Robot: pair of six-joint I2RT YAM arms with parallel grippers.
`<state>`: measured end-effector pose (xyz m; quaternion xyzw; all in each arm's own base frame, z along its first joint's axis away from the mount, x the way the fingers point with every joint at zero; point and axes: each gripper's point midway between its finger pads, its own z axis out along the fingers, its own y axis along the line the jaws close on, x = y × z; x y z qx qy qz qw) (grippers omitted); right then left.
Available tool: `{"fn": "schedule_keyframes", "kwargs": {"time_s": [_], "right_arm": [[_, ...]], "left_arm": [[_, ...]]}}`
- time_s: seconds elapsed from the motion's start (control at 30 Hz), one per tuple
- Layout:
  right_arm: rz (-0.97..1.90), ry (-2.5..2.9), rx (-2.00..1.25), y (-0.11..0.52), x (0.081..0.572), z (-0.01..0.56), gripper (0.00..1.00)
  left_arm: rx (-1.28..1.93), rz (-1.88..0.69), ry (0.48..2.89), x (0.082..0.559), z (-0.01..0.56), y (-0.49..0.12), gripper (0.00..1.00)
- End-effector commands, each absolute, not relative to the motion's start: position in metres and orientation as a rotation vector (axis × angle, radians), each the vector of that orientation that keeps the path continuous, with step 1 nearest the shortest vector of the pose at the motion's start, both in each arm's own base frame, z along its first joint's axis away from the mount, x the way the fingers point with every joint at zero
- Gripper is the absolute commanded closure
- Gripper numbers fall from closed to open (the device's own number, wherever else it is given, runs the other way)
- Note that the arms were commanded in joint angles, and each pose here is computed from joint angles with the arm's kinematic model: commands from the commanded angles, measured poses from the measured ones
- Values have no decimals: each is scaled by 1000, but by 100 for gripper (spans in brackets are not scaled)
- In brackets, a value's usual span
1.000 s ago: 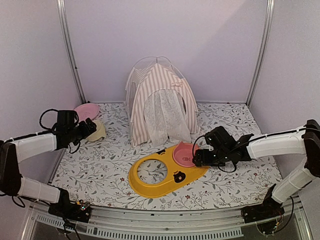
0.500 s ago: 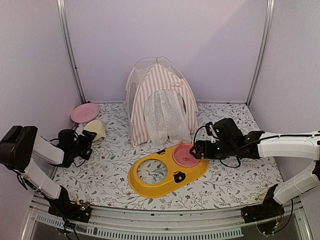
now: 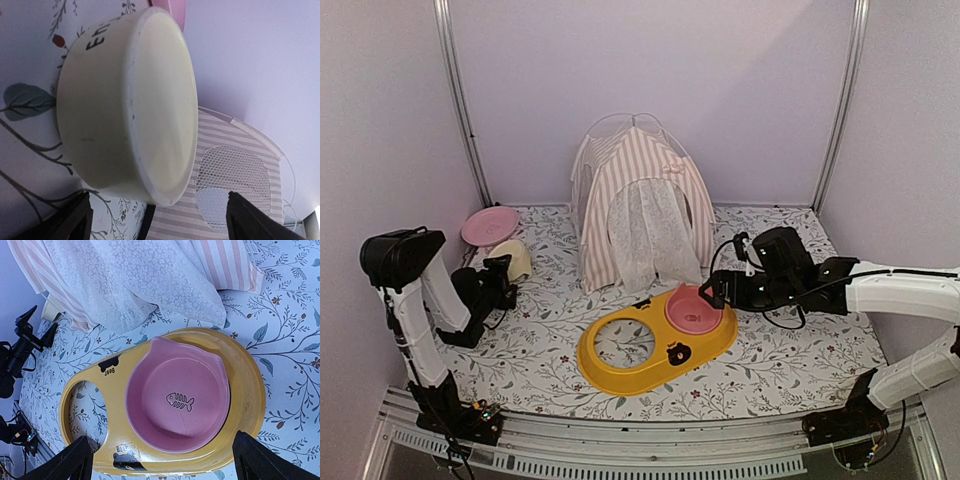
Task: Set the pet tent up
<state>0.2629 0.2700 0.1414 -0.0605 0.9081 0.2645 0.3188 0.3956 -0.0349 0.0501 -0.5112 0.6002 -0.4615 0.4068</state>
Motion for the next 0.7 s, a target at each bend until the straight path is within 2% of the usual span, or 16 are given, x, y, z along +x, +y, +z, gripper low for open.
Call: {"fn": "schedule_keyframes", "kwargs": {"time_s": [0.0, 0.23, 0.4, 0.6, 0.67], "right_arm": [[722, 2334, -162, 272, 266, 166, 1], [731, 2335, -168, 274, 266, 167, 1], [736, 2336, -169, 275, 266, 166, 1], [739, 2338, -165, 275, 266, 164, 1], [743, 2336, -168, 276, 266, 164, 1]], "left_arm": [[-1361, -1138, 1422, 403, 42, -25, 7], [-1389, -1167, 1310, 411, 37, -16, 17], [-1354, -1232, 1256, 417, 41, -15, 34], [-1212, -1235, 1277, 412, 67, -13, 79], [-1148, -1225, 1301, 407, 80, -14, 87]]}}
